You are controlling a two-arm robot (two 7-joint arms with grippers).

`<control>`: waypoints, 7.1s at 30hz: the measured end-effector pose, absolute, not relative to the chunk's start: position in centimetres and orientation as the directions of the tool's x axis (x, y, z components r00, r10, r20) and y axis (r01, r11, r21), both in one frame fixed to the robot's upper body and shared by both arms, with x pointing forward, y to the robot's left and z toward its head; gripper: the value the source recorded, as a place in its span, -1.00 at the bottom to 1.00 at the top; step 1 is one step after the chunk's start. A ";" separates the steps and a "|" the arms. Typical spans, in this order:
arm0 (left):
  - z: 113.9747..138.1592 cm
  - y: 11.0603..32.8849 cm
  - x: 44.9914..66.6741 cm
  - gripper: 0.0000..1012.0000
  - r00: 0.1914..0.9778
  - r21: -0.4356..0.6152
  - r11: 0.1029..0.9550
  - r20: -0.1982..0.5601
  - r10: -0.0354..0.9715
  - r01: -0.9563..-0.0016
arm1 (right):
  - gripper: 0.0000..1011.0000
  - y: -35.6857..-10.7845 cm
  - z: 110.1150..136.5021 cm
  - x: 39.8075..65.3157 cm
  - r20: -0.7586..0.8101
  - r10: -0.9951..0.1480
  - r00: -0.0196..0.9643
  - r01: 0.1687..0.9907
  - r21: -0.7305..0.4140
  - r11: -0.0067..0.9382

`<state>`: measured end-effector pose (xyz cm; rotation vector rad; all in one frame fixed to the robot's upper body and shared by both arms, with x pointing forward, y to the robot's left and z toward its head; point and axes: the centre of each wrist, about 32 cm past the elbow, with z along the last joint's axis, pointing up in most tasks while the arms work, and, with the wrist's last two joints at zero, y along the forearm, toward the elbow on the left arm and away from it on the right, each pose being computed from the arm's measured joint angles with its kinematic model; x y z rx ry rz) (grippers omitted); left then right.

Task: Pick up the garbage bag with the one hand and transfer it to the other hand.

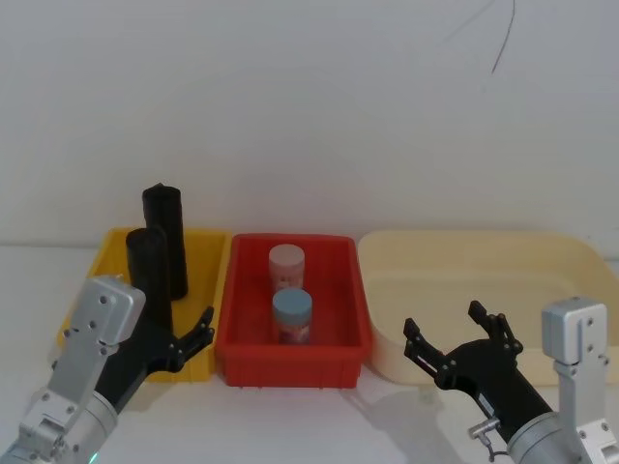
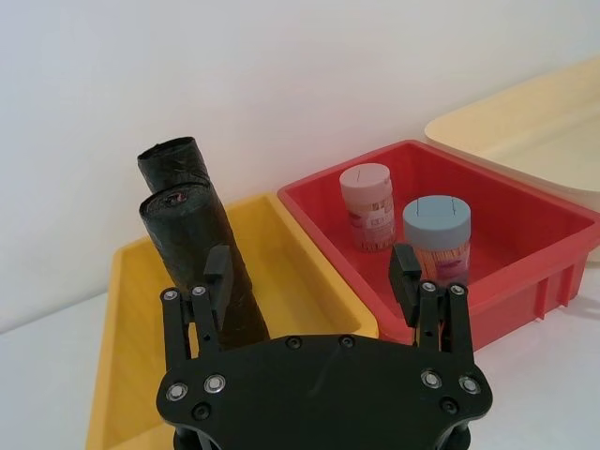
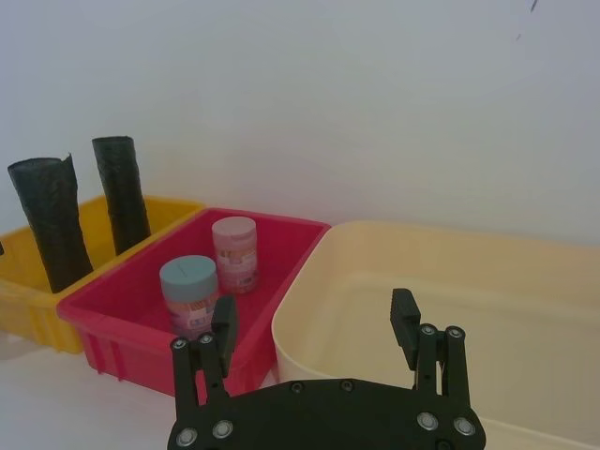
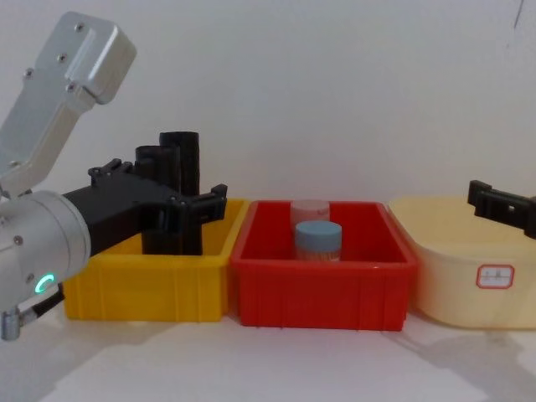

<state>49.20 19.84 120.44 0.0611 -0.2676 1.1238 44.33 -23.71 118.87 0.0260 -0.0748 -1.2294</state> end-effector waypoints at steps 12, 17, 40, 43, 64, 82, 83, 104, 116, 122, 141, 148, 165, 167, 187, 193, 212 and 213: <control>120.4 19.8 49.2 0.98 0.404 -0.086 0.434 0.242 0.882 -0.897 | 0.98 -23.7 118.9 44.3 0.043 -0.942 0.333 0.940 0.060 0.335; 120.4 19.8 49.2 0.98 0.404 -0.086 0.434 0.242 0.882 -0.897 | 0.98 -23.7 118.9 44.3 0.043 -0.942 0.333 0.940 0.060 0.335; 119.8 22.7 51.0 0.98 0.406 -0.075 0.422 0.165 0.899 -0.903 | 0.98 -23.7 118.9 44.3 0.043 -0.942 0.333 0.940 0.060 0.335; 119.7 23.2 51.6 0.98 0.406 -0.070 0.419 0.143 0.903 -0.905 | 0.98 -23.7 118.9 44.3 0.043 -0.942 0.333 0.940 0.060 0.335; 119.3 24.1 55.0 0.98 0.456 -0.059 0.457 0.038 0.889 -0.887 | 0.98 -23.7 118.9 44.3 0.043 -0.942 0.333 0.940 0.060 0.335; 119.9 23.3 57.0 0.98 0.471 -0.096 0.472 0.040 0.881 -0.876 | 0.98 -23.7 118.9 44.3 0.043 -0.942 0.333 0.940 0.060 0.335; 120.0 23.2 57.1 0.98 0.470 -0.099 0.472 0.041 0.882 -0.876 | 0.98 -23.7 118.9 44.3 0.043 -0.942 0.333 0.940 0.060 0.335; 120.2 22.8 58.4 0.98 0.457 -0.115 0.459 0.049 0.888 -0.881 | 0.98 -23.7 118.9 44.3 0.043 -0.942 0.333 0.940 0.060 0.335; 119.6 22.5 59.4 0.98 0.458 -0.096 0.460 0.046 0.888 -0.883 | 0.98 -23.7 118.9 44.3 0.043 -0.942 0.333 0.940 0.060 0.335; 119.4 22.4 59.9 0.83 0.477 -0.093 0.479 0.042 0.878 -0.873 | 0.98 -23.7 118.9 44.3 0.043 -0.942 0.333 0.940 0.060 0.335; 120.0 22.2 60.2 0.12 0.533 -0.140 0.533 0.039 0.845 -0.834 | 0.98 -23.7 118.9 44.3 0.043 -0.942 0.333 0.940 0.060 0.335; 120.4 22.4 59.9 0.11 0.537 -0.158 0.537 0.046 0.842 -0.829 | 0.98 -23.7 118.9 44.3 0.043 -0.942 0.333 0.940 0.060 0.335; 123.7 22.5 59.6 0.11 0.563 -0.280 0.574 0.127 0.817 -0.769 | 0.98 -23.7 118.9 44.3 0.043 -0.942 0.333 0.940 0.060 0.335; 124.6 22.2 59.8 0.11 0.581 -0.309 0.593 0.141 0.802 -0.744 | 0.98 -23.7 118.9 44.3 0.043 -0.942 0.333 0.940 0.060 0.335; 126.9 18.7 61.0 0.11 0.760 -0.359 0.754 0.157 0.630 -0.550 | 0.98 -23.7 118.9 44.3 0.043 -0.942 0.333 0.940 0.060 0.335; 126.9 17.5 61.1 0.11 0.815 -0.347 0.799 0.142 0.562 -0.491 | 0.98 -23.7 118.9 44.3 0.043 -0.942 0.333 0.940 0.060 0.335; 125.5 15.0 61.4 0.11 0.926 -0.333 0.874 0.009 0.377 -0.353 | 0.98 -23.7 118.9 44.3 0.043 -0.942 0.333 0.940 0.060 0.335; 125.4 15.0 61.4 0.11 0.928 -0.336 0.874 -0.002 0.372 -0.351 | 0.98 -23.7 118.9 44.3 0.043 -0.942 0.333 0.940 0.060 0.335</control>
